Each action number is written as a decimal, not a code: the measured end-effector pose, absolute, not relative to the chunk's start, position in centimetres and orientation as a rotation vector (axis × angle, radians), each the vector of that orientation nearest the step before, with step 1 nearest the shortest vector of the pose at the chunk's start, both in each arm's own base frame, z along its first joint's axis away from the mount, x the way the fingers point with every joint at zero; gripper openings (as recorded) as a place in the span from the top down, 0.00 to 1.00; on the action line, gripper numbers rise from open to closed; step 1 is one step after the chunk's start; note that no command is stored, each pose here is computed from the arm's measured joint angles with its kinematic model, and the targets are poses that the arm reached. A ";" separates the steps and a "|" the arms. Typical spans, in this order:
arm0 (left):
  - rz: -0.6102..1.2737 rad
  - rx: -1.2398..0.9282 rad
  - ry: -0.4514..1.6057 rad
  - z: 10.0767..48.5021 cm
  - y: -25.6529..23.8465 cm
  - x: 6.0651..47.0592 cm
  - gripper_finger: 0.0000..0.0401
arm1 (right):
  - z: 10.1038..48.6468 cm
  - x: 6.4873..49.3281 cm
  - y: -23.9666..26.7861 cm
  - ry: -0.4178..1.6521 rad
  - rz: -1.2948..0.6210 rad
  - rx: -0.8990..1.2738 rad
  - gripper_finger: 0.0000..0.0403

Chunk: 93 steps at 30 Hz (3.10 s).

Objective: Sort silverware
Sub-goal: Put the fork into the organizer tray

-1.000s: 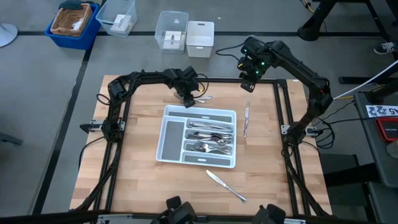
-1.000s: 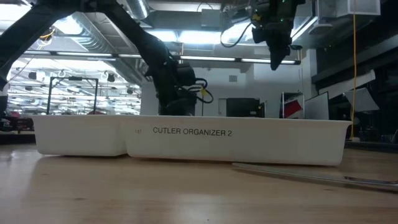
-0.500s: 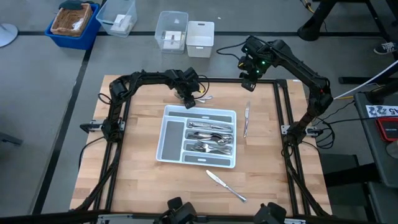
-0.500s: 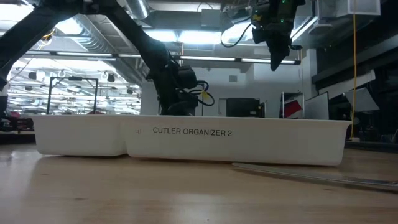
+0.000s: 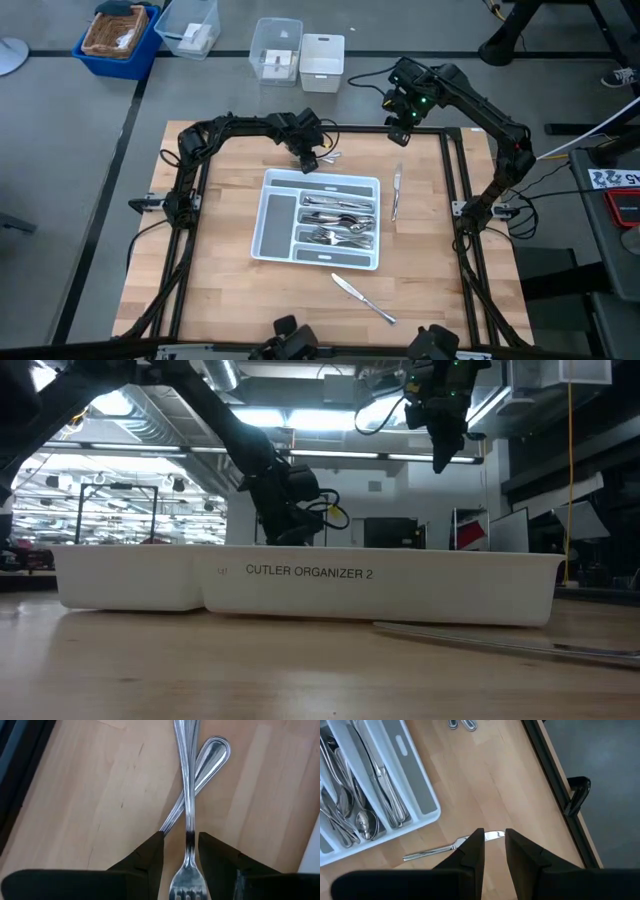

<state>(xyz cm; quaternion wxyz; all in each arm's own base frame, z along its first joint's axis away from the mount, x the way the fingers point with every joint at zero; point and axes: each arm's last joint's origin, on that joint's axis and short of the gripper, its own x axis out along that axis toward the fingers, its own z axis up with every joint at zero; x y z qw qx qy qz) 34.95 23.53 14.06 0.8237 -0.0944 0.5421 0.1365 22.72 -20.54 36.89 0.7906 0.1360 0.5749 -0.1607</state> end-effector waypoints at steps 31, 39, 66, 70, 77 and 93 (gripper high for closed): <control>0.218 -0.070 1.274 12.0 22.6 35.2 0.97 | 36.9 22.7 -20.5 1.240 -0.345 0.294 0.80; 0.209 -0.052 1.231 14.1 22.7 34.8 0.97 | 36.7 22.1 -19.9 1.311 -0.367 0.401 0.80; -0.093 -0.224 0.910 24.1 12.0 37.3 0.97 | 37.9 19.9 -18.3 1.216 -0.695 0.635 0.80; -0.192 -0.187 0.925 24.1 8.3 38.3 0.98 | 35.5 20.0 -18.3 1.204 -0.723 0.680 0.80; -0.305 -0.150 0.941 24.1 2.9 39.1 0.97 | 30.1 19.3 -17.6 1.260 -0.818 0.847 0.80; -0.177 -0.054 0.999 19.8 -1.9 41.5 0.96 | 22.3 18.2 -16.3 1.238 -0.829 0.974 0.80</control>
